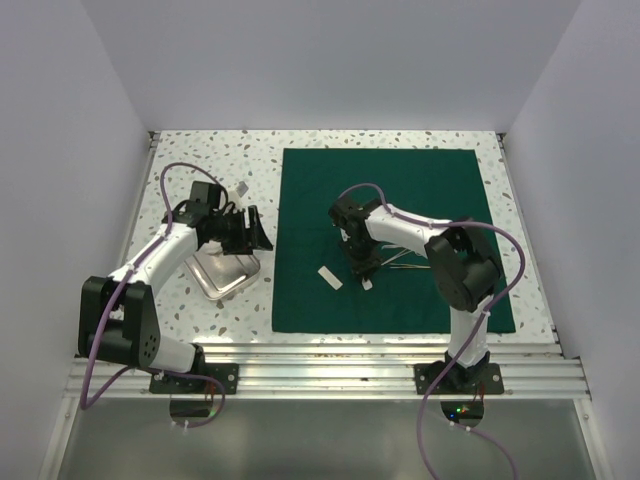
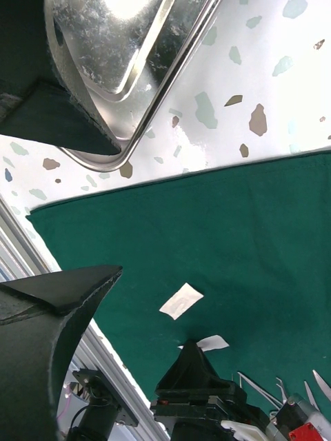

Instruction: Prepare the surgical pack

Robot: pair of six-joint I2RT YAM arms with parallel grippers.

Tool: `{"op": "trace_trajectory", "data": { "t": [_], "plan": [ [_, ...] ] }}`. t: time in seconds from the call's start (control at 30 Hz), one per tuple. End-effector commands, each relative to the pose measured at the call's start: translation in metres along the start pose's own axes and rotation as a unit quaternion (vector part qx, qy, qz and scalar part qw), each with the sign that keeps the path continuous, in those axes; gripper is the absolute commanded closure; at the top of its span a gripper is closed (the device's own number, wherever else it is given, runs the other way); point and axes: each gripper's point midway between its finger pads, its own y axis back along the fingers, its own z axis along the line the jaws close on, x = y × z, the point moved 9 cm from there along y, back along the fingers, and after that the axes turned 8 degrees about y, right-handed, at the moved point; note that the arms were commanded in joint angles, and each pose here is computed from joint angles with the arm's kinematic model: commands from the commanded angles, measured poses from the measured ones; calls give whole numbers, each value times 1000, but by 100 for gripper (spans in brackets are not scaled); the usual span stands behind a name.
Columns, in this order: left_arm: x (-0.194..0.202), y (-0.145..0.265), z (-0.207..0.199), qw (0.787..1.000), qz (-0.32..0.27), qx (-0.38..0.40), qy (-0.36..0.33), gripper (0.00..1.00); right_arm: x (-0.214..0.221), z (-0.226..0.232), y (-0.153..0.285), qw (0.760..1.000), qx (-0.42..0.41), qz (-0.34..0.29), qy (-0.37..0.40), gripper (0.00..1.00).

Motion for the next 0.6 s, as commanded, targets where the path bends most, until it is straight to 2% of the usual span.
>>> {"op": "trace_trajectory", "data": {
  "t": [0.0, 0.23, 0.4, 0.53, 0.57],
  "plan": [
    [-10, 5, -9, 999, -16, 17, -29, 31, -8, 4, 2, 1000, 8, -19, -3, 78],
    [-9, 4, -9, 999, -14, 17, -29, 31, -4, 9, 4, 1000, 2, -19, 1, 73],
    [-7, 4, -8, 999, -12, 22, -28, 31, -4, 7, 0, 1000, 19, -13, 3, 73],
    [-6, 4, -7, 999, -11, 18, -28, 31, -5, 3, -2, 999, 43, -13, 2, 79],
    [-6, 4, -7, 999, -12, 19, -28, 31, -5, 2, -2, 999, 48, -13, 2, 84]
  ]
}}
